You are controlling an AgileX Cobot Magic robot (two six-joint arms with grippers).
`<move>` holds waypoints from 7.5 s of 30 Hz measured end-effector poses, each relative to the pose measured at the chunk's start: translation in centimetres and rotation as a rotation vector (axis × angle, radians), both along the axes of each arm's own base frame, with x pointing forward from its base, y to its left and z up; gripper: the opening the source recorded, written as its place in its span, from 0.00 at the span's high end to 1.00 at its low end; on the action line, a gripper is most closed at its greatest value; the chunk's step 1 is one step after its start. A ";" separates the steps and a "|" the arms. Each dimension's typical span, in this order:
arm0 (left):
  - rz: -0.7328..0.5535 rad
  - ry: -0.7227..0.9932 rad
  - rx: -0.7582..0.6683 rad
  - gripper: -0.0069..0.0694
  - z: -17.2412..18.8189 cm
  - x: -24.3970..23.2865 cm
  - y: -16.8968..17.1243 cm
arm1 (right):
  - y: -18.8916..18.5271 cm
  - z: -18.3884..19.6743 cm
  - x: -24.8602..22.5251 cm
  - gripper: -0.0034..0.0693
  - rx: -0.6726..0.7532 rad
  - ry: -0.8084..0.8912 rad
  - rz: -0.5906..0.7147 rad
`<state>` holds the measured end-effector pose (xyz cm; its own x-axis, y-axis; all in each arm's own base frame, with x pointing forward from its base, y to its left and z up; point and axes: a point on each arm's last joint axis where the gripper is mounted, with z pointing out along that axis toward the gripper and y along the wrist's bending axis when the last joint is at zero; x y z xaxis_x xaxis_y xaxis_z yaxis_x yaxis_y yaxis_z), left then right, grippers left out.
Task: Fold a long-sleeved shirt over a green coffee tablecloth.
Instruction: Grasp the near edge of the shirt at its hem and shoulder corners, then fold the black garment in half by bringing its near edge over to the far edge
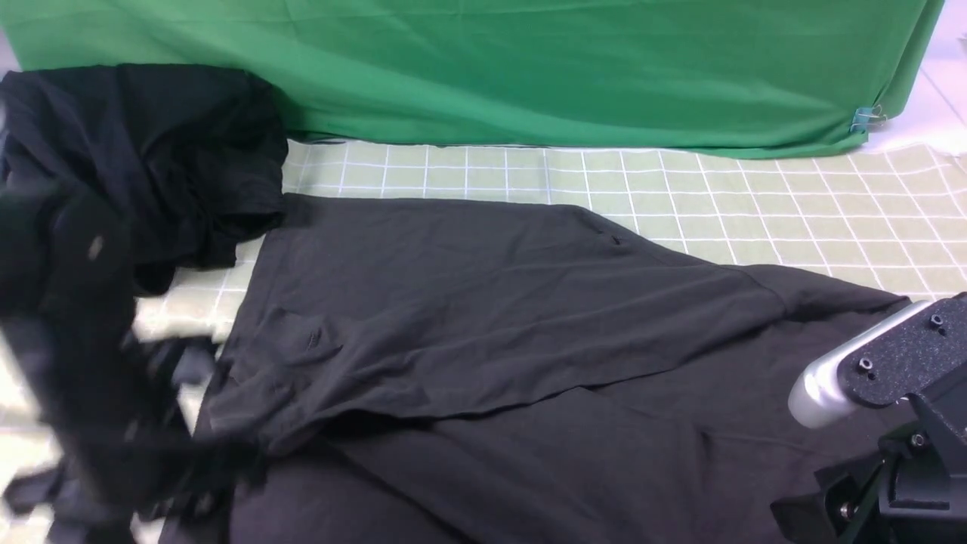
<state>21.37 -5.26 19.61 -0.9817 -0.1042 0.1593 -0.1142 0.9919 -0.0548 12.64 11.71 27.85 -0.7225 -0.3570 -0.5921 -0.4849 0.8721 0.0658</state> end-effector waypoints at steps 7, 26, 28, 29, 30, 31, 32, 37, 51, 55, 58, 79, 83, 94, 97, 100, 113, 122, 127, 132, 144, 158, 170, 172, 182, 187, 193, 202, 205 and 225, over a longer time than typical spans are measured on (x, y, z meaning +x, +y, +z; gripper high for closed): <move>0.002 -0.056 0.022 0.33 -3.3 -3.1 0.9 | 0.0 0.0 0.0 0.53 0.000 0.000 0.000; -0.004 -0.052 0.093 0.88 -2.6 -3.6 1.7 | 2.4 -3.3 -0.7 0.39 -0.125 0.264 0.317; -0.001 -0.069 0.090 0.88 -2.0 -3.9 1.7 | 3.1 -4.3 -0.2 0.31 -0.141 0.290 0.325; 0.001 -0.100 0.083 0.88 -1.3 -4.1 1.8 | 3.6 -5.2 0.3 0.25 -0.162 0.312 0.331; 0.004 -0.116 0.080 0.88 -1.0 -4.2 1.8 | 3.9 -5.7 0.5 0.23 -0.172 0.320 0.338; 0.006 -0.132 0.077 0.88 -0.7 -4.3 1.8 | 4.2 -6.5 0.8 0.20 -0.195 0.340 0.348; 0.010 -0.143 0.070 0.88 -0.4 -4.5 1.8 | 4.6 -7.2 1.0 0.19 -0.213 0.355 0.358; 0.015 -0.176 0.059 0.88 0.2 -4.8 1.8 | 6.6 -9.6 0.8 0.18 -0.263 0.381 0.425; 0.018 -0.140 -0.009 0.88 1.3 -6.2 1.4 | 7.6 -10.5 -0.4 0.90 -0.310 0.414 0.466; 0.020 -0.243 -0.051 0.88 4.2 -7.0 1.4 | 6.4 -7.6 -1.3 0.91 -0.258 0.366 0.472; 0.019 -0.390 -0.058 0.88 7.6 -6.5 1.5 | 5.5 -4.8 -1.4 0.91 -0.227 0.275 0.450; 0.095 -0.578 0.046 0.88 10.3 16.8 1.2 | 3.3 1.5 20.2 0.91 -0.253 -0.146 0.103; 0.104 -0.558 0.056 0.88 7.5 21.4 1.4 | 4.1 -1.3 24.9 0.91 -0.246 -0.158 0.077; 0.102 -0.597 0.060 0.86 2.5 27.5 1.2 | 5.2 -8.5 30.8 0.83 -0.231 -0.154 0.043; 0.098 -0.614 0.060 0.81 2.4 27.8 1.2 | 5.4 -8.8 31.1 0.77 -0.217 -0.172 0.035; 0.096 -0.658 0.085 0.66 2.5 28.2 1.5 | 5.4 -8.7 31.4 0.64 -0.191 -0.206 0.020; 0.010 -0.623 0.040 0.68 9.4 25.7 1.2 | 2.4 2.0 26.5 0.77 -0.226 -0.163 -0.041; -0.177 -0.482 0.002 0.92 9.2 20.9 -2.4 | -8.8 3.3 22.6 0.95 -0.271 0.054 -0.264; -0.236 -0.445 -0.005 0.92 6.1 18.6 -4.3 | -11.3 -0.6 22.7 0.76 -0.218 0.184 -0.235; -0.234 -0.359 0.025 0.92 -0.5 17.2 -4.2 | -13.2 -5.4 24.9 0.40 -0.171 0.281 -0.274; -0.192 -0.329 0.070 0.92 -2.7 17.0 -3.8 | -13.9 -11.4 27.9 0.75 -0.127 0.461 -0.288; -0.194 -0.323 0.071 0.92 -2.7 17.0 -3.8 | -14.3 -5.3 29.4 0.95 -0.140 0.280 -0.297; -0.158 -0.347 0.072 0.92 -1.7 16.9 -3.7 | -14.6 -9.6 30.8 0.70 -0.165 0.325 -0.307; -0.141 -0.401 0.091 0.92 0.2 16.7 -3.4 | -14.7 -9.0 31.0 0.52 -0.160 0.322 -0.325; -0.038 -0.670 0.032 0.92 8.9 23.5 -0.1 | -14.2 -1.0 29.0 0.49 -0.080 0.228 -0.404; -0.093 -0.677 0.051 0.87 6.2 27.3 -0.3 | -13.5 0.9 28.2 0.51 -0.070 0.192 -0.396; -0.139 -0.631 0.139 0.62 1.9 29.6 0.2 | -12.5 1.0 27.9 0.51 -0.076 0.213 -0.365; -0.129 -0.602 0.169 0.39 -0.2 30.1 0.4 | -11.9 1.0 27.9 0.51 -0.078 0.212 -0.349; -0.130 -0.598 0.169 0.52 -0.6 30.2 0.4 | -11.7 1.1 27.9 0.51 -0.076 0.211 -0.346; -0.142 -0.655 0.232 0.87 2.3 30.0 1.3 | -11.0 1.1 27.9 0.52 -0.086 0.208 -0.313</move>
